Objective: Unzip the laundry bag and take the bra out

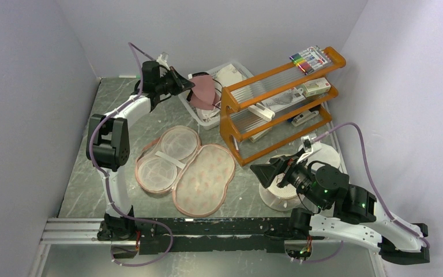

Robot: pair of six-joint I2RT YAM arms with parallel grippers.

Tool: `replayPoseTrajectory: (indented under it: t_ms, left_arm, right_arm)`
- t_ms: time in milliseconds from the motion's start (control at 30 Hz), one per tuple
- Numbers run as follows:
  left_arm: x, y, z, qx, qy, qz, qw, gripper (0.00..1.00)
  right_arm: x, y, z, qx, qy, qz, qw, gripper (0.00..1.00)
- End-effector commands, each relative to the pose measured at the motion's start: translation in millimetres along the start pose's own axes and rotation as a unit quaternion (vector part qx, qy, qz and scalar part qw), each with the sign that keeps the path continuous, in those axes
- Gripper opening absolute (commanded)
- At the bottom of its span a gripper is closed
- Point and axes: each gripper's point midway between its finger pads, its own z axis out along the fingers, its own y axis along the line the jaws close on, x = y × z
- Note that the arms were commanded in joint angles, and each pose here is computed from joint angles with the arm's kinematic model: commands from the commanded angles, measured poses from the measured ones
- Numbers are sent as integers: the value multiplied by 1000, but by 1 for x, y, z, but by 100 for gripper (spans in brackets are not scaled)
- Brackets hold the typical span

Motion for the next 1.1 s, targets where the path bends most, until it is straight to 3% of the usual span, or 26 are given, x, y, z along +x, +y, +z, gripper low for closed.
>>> replayPoseTrajectory:
  t_ms: [0,433,500,667,800,967,1067]
  left_arm:
    - [8,7,16,28,1,24,999,7]
    - [14,53,58,-76,-6,45,996,10]
    - [10,52,55,-95,-2,58,994,18]
    - [2,27,30,-97,1,98,991,56]
    - [-2,6,2,-101,17,118,988,66]
    - [3,-23,-53,-102,28,146,984,95]
    - [30,-24,-98,-117,58,146,981,100]
  right_arm:
    - [-7,3,-2,-4,-8,4,1000,100]
    - [-3,9,6,-5,2,1,1000,100]
    - [-4,10,6,-6,2,0,1000,100]
    - [-8,14,8,-5,2,-3,1000,100]
    - [-10,18,10,-10,4,-2,1000,100]
    - [-7,17,12,2,18,-6,1000,100]
    - [-6,13,11,18,24,-4,1000,100]
